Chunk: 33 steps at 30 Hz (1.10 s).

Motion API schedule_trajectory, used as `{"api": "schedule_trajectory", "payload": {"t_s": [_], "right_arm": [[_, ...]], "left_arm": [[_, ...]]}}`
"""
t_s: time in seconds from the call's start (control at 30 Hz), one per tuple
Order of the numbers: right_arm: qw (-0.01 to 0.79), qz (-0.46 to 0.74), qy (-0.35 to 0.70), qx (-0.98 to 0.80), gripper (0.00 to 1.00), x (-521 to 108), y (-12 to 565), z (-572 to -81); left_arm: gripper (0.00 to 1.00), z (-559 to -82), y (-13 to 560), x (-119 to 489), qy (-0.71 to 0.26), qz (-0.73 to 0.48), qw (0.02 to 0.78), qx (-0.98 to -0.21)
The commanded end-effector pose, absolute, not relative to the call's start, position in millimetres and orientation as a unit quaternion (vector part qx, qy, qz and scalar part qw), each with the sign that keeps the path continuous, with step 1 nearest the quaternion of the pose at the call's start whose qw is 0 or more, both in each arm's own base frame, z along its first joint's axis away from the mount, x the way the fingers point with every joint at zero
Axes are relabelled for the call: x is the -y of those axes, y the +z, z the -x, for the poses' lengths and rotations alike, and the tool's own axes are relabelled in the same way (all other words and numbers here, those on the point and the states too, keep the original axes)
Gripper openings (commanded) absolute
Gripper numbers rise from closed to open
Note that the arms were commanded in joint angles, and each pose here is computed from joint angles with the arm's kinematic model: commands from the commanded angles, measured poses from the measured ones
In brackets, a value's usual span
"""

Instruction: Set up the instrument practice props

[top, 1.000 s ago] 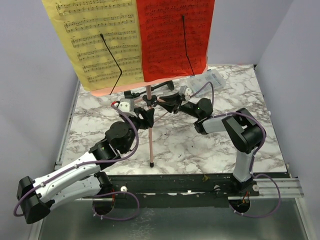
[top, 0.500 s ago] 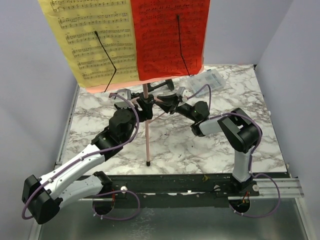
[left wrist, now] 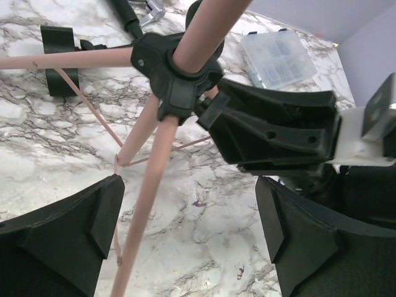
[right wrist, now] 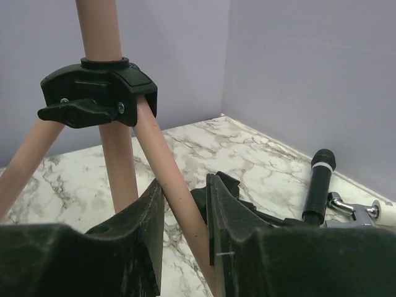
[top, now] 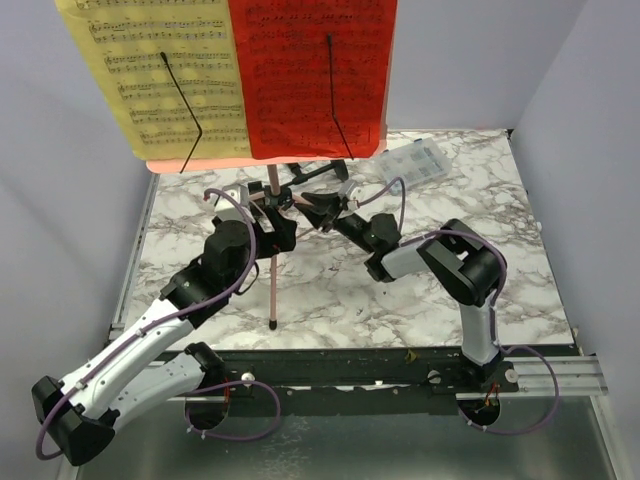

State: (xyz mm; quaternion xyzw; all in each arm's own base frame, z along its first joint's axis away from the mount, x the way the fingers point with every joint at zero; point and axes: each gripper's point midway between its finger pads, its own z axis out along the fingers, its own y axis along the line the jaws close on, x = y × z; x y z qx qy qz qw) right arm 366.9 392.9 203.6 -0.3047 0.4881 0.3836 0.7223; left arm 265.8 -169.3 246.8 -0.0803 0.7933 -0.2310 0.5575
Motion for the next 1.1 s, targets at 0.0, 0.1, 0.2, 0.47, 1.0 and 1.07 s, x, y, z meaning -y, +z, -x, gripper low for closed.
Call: {"api": "schedule_trajectory", "payload": {"t_s": [0.0,0.1,0.2,0.47,1.0,1.07], "right_arm": [[0.623,0.254,0.361,-0.646,0.00,-405.3,88.0,-361.0],[0.621,0.245,0.349,-0.657,0.00,-419.4,76.8,-354.5],[0.622,0.228,0.336,-0.670,0.00,-429.7,67.5,-353.8],[0.618,0.187,0.313,-0.697,0.00,-454.1,56.8,-358.0],[0.601,0.121,0.267,-0.743,0.00,-510.1,20.4,-323.0],[0.591,0.102,0.257,-0.758,0.00,-508.8,12.2,-320.9]], "left_arm": [[0.96,-253.9,284.2,153.2,-0.224,0.079,0.565,-0.790],[0.97,-248.2,302.8,144.9,-0.219,0.082,0.570,-0.788],[0.98,-241.5,318.7,136.0,-0.213,0.083,0.573,-0.787],[0.98,-215.9,348.5,106.4,-0.217,0.099,0.594,-0.769],[0.98,-173.7,351.1,62.2,-0.212,0.126,0.596,-0.764],[0.98,-169.5,352.0,57.4,-0.212,0.129,0.598,-0.762]]}}
